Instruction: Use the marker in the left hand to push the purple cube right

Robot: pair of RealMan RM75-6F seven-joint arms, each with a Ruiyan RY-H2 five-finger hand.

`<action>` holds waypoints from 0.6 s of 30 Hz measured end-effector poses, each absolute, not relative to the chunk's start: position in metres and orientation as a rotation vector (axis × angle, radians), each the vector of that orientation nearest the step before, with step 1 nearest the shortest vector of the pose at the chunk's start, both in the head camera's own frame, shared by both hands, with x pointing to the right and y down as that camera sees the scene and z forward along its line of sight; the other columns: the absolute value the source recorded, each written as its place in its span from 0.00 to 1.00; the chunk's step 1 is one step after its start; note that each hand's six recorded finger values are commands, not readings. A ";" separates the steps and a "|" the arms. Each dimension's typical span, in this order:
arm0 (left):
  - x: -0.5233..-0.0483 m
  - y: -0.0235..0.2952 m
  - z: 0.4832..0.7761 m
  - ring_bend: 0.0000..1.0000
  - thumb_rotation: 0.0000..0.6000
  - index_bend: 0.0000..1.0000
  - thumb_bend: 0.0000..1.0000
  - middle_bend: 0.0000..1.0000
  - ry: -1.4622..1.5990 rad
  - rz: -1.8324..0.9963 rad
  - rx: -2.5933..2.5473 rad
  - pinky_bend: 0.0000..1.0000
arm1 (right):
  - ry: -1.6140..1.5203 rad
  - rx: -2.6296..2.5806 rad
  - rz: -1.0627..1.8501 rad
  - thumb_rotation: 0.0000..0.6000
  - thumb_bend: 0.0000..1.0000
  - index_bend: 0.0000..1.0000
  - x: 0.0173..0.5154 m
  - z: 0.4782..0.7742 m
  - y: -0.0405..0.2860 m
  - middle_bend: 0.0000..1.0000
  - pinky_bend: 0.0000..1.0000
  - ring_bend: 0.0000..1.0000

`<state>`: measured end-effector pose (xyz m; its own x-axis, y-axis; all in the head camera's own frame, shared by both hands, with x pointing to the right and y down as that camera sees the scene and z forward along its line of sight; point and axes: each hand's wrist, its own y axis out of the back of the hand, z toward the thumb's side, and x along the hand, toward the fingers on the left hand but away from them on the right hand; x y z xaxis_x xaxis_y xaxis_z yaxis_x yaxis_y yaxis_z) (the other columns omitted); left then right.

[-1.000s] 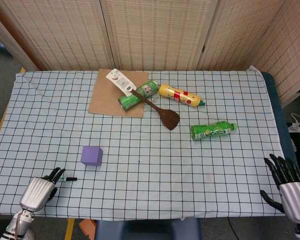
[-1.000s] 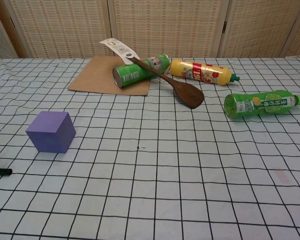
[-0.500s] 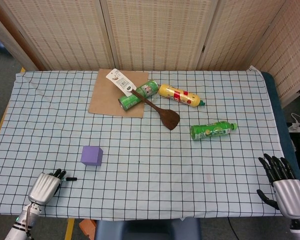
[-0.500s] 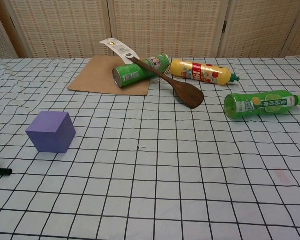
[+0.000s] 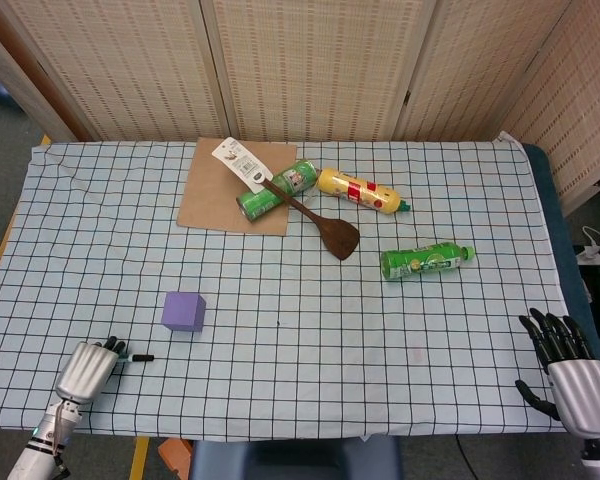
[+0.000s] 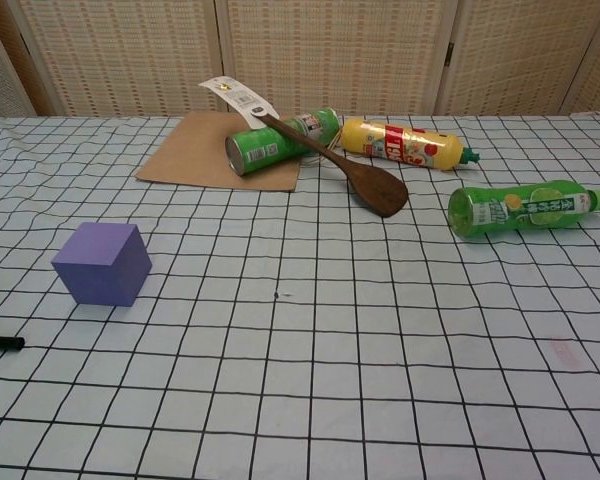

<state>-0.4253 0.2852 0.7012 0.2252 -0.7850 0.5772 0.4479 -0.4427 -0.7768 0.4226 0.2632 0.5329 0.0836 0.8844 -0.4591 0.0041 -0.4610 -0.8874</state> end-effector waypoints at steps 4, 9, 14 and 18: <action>-0.428 0.285 0.701 0.74 1.00 0.52 0.41 0.50 0.340 -1.463 -1.428 1.00 | -0.897 -1.609 1.477 1.00 0.13 0.00 0.422 0.533 0.264 0.00 0.00 0.00; -0.432 0.285 0.703 0.74 1.00 0.55 0.43 0.53 0.331 -1.474 -1.416 1.00 | -0.897 -1.607 1.474 1.00 0.13 0.00 0.422 0.532 0.265 0.00 0.00 0.00; -0.433 0.283 0.701 0.76 1.00 0.67 0.49 0.65 0.351 -1.463 -1.402 1.00 | -0.894 -1.608 1.475 1.00 0.13 0.00 0.421 0.532 0.266 0.00 0.00 0.00; -0.432 0.279 0.695 0.79 1.00 0.79 0.56 0.77 0.403 -1.429 -1.386 1.00 | -0.891 -1.609 1.476 1.00 0.13 0.00 0.421 0.533 0.266 0.00 0.00 0.00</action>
